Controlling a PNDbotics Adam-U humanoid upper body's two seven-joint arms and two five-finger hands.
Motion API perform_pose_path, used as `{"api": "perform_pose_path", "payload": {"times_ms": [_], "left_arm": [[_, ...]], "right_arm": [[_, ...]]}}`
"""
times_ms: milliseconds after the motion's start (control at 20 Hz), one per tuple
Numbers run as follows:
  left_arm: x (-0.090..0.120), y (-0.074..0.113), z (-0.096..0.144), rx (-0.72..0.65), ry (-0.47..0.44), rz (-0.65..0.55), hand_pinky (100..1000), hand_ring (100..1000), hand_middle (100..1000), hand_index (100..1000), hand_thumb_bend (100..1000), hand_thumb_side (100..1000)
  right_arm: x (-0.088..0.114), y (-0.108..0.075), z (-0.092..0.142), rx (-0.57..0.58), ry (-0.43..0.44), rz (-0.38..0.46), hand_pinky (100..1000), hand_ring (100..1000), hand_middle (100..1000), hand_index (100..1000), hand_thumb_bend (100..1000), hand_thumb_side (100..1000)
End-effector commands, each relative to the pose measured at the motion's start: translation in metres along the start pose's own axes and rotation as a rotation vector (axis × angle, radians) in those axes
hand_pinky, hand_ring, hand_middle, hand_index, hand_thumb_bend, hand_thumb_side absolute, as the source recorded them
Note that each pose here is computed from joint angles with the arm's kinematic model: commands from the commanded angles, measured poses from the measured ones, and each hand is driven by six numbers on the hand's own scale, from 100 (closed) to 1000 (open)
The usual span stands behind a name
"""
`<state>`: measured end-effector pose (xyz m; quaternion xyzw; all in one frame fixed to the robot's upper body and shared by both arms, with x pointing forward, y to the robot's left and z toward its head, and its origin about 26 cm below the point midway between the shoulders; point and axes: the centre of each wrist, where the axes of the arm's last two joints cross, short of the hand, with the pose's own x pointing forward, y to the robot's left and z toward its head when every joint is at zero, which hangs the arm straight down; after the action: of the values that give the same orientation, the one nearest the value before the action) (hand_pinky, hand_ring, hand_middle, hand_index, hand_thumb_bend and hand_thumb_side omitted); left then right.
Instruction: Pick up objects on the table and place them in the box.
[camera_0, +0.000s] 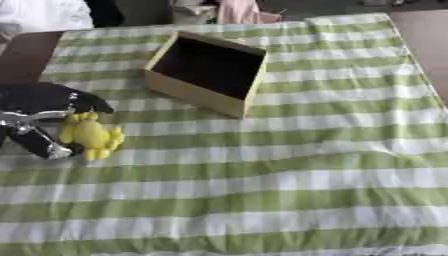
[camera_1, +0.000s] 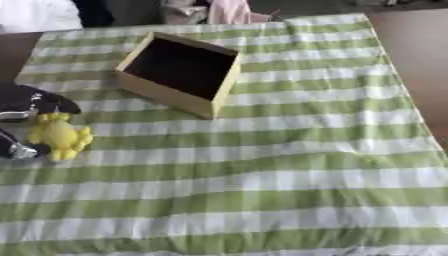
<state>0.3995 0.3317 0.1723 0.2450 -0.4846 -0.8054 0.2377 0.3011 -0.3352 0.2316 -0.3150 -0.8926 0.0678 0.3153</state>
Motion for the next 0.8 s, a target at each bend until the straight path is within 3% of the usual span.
{"api": "perform_pose_path", "payload": {"times_ms": [50, 550, 800], "left_arm": [[-0.0049, 0.0080, 0.0013, -0.036, -0.015, -0.033, 773, 863, 891, 990, 280, 195], [-0.0043, 0.0032, -0.0057, -0.053, -0.013, -0.021, 743, 834, 834, 929, 237, 201], [-0.0023, 0.0100, 0.0021, -0.036, -0.019, -0.041, 640, 756, 738, 839, 207, 204]], "right_arm": [[0.0047, -0.0029, -0.0051, -0.003, -0.027, -0.004, 657, 728, 735, 778, 100, 697], [0.0038, -0.0032, -0.0039, -0.003, -0.020, -0.010, 656, 728, 735, 779, 100, 698], [0.0034, -0.0028, -0.0034, -0.002, -0.015, -0.014, 655, 728, 735, 779, 100, 699]]}}
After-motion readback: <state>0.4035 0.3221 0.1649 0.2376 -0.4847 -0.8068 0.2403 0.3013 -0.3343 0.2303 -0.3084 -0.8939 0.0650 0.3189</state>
